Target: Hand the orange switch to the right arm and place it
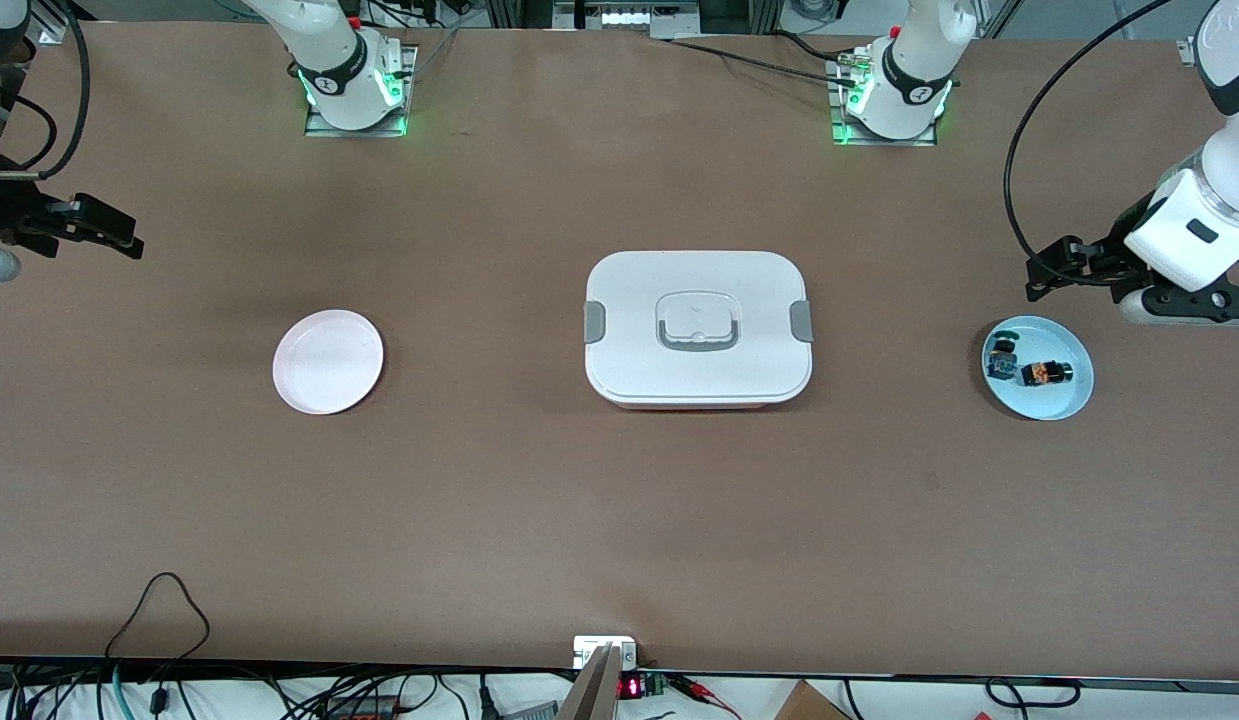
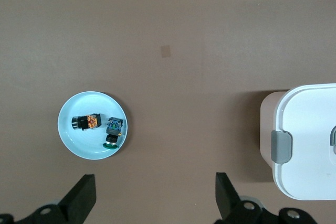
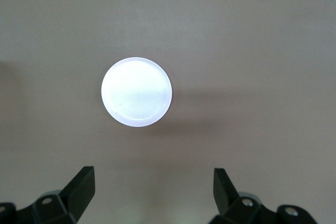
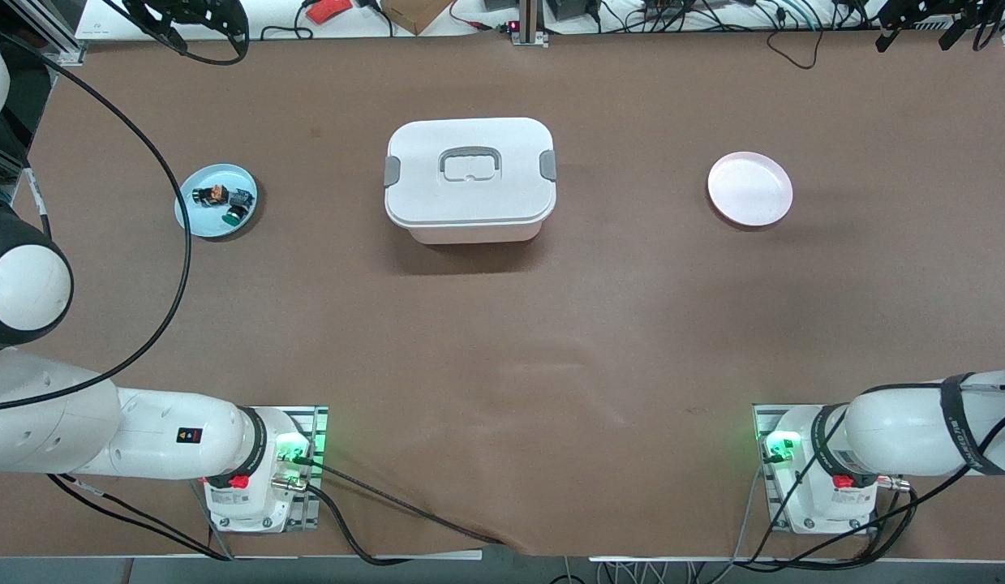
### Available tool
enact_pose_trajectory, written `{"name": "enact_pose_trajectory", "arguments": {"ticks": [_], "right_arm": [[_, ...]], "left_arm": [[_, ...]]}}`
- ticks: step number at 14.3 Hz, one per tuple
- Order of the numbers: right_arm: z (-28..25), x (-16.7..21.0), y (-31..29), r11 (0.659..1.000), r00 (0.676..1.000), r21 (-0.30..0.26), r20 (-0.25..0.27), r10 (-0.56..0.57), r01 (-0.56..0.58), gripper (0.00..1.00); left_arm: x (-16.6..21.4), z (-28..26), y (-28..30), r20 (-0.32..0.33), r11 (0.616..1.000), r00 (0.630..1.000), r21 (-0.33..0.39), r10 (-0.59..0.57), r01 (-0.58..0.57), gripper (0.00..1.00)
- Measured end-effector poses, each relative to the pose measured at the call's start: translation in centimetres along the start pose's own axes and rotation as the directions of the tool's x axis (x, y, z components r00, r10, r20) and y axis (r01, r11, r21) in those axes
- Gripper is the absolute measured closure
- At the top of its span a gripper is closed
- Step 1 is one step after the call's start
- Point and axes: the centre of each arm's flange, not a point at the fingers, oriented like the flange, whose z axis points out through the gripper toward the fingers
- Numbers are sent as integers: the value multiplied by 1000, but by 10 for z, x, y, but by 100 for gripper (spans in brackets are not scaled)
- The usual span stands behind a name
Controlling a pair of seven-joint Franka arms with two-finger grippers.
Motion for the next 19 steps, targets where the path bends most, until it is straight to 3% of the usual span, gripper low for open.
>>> {"name": "enact_pose_trajectory", "arguments": {"ticks": [19], "right_arm": [[0,0,-1,1000,1000,0,0,-2,2,0]], "left_arm": [[0,0,-10,8,1000,1000,0,-17,17,0]]}}
